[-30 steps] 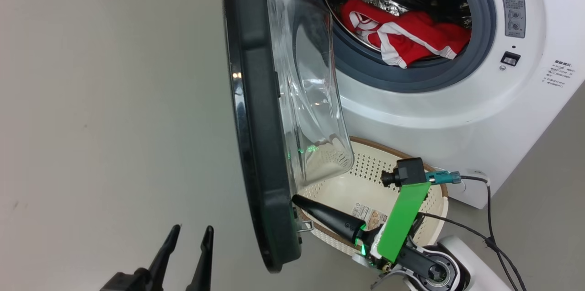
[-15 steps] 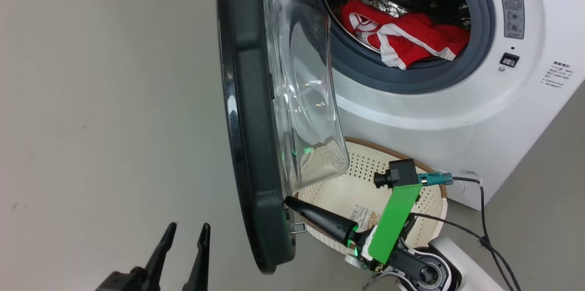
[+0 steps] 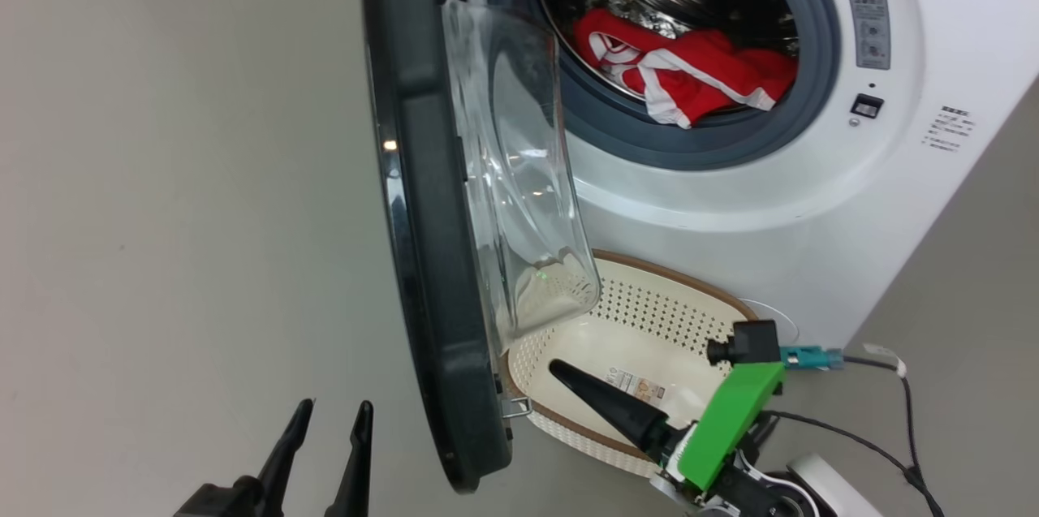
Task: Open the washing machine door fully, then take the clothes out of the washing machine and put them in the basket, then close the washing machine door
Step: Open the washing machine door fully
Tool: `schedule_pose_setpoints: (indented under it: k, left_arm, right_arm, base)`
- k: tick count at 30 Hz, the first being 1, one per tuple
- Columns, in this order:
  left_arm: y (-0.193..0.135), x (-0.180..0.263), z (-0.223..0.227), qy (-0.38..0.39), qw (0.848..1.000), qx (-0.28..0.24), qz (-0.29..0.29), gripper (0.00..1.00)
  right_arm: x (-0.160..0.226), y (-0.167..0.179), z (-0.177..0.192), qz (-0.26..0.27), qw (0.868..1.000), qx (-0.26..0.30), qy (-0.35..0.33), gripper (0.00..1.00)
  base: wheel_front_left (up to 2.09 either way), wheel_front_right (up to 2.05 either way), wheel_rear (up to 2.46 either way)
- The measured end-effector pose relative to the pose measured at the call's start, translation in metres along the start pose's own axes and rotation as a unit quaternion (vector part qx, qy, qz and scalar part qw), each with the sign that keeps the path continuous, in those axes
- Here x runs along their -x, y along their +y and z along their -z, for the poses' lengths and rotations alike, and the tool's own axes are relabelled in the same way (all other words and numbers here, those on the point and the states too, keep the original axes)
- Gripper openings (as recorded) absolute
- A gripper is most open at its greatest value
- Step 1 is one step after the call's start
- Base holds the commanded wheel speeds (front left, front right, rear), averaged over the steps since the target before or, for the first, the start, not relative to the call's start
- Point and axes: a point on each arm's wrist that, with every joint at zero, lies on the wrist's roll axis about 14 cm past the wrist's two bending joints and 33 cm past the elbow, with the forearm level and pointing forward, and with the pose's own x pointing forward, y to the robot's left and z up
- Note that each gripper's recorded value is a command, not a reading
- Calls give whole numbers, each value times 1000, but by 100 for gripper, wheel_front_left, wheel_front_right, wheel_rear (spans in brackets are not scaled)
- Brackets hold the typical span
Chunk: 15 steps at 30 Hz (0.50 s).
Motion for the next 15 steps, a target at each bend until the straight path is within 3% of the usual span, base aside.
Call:
schedule_pose_setpoints:
  k: [15]
  left_arm:
    - [-9,-9,2,3,1000,1,16,100]
  right_arm:
    - [53,-65,-30,99,988,-13,-114,100]
  base:
    - [0,0,0]
